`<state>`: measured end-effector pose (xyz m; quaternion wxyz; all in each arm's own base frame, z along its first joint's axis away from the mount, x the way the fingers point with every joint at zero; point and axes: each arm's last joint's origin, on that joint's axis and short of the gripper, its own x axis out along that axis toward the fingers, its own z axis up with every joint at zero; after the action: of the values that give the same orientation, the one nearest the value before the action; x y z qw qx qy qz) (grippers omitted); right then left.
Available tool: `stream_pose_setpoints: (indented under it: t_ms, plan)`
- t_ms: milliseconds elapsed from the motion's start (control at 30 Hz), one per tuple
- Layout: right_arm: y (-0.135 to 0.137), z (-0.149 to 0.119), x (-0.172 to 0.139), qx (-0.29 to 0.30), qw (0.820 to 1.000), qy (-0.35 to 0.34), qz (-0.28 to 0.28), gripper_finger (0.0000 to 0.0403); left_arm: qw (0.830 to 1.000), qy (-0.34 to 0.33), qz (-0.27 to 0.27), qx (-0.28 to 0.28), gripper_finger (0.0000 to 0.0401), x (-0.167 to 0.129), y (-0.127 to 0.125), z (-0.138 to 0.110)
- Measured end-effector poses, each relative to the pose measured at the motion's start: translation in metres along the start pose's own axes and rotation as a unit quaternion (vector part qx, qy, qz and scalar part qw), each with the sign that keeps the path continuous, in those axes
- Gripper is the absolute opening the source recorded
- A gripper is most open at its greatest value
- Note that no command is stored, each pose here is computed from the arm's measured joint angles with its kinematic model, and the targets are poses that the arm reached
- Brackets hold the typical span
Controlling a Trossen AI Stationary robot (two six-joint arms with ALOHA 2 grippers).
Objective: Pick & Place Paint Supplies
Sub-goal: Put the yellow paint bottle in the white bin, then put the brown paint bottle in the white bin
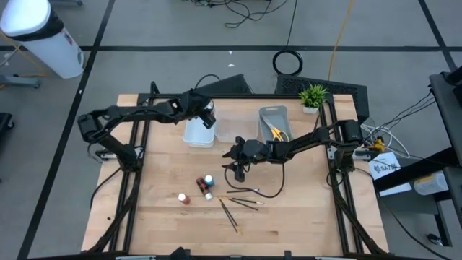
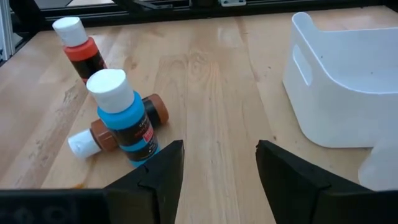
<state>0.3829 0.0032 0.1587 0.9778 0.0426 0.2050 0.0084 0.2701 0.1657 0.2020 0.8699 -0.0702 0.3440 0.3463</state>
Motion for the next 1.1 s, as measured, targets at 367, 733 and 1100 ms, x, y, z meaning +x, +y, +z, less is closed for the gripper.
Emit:
stream_pose_setpoints:
  t_ms: [367,733,1100]
  plan:
    - [0.000,0.000,0.000,0.000,1.000,0.000,0.000,0.0186,1.000,0.010,0.000,0.003,0.0233,0.003,-0.001,-0.003]
    - [0.000,0.000,0.000,0.000,1.000,0.001,0.000,0.0185,0.999,0.027,-0.006,0.017,0.0283,-0.039,0.001,0.010]
    - [0.000,-0.001,0.000,0.000,1.000,0.003,0.000,0.0188,0.990,0.051,-0.126,0.030,0.0279,-0.139,-0.022,-0.005]
